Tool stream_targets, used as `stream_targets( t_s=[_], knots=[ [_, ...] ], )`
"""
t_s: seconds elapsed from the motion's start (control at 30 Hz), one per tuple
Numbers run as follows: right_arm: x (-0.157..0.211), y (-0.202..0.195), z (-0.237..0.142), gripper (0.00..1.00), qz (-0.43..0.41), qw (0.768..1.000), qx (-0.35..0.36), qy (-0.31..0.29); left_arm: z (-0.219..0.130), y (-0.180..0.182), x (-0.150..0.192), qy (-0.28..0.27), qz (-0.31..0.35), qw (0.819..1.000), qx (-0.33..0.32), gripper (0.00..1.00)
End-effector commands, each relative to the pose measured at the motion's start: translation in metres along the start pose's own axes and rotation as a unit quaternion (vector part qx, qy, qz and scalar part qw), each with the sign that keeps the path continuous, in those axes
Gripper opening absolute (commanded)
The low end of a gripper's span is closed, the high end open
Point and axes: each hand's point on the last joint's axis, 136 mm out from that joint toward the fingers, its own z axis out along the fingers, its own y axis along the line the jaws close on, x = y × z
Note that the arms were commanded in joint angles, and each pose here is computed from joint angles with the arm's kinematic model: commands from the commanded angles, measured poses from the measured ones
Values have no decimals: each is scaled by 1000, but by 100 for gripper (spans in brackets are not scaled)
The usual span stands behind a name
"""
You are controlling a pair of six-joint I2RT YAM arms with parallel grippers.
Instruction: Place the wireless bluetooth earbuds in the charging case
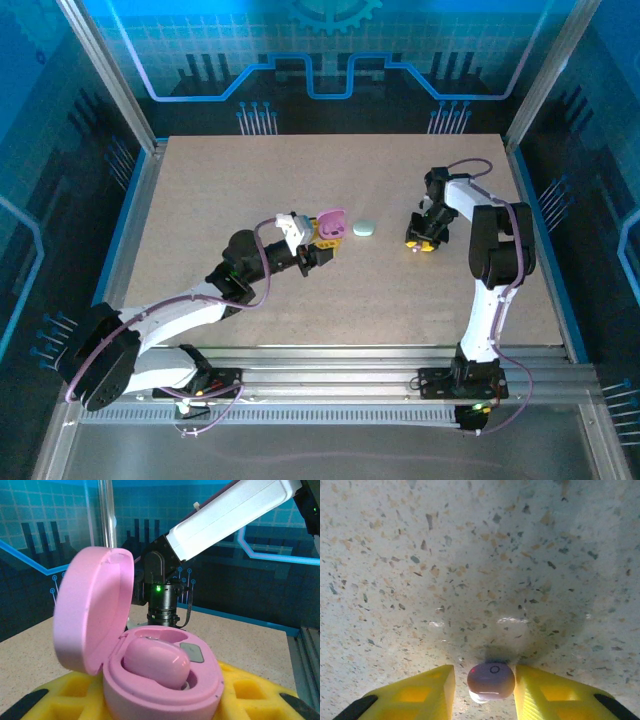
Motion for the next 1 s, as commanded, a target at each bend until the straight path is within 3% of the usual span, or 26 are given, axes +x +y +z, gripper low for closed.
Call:
stream_targets(
  t_s=[0.0,0.97],
  knots=[
    [-7,13,6,36,-18,1000,-8,-2,-3,-5,-14,-20,11,1000,8,32],
    [-11,17,14,27,-69,996,50,9,-2,-6,-12,-18,7,1000,11,32]
  ],
)
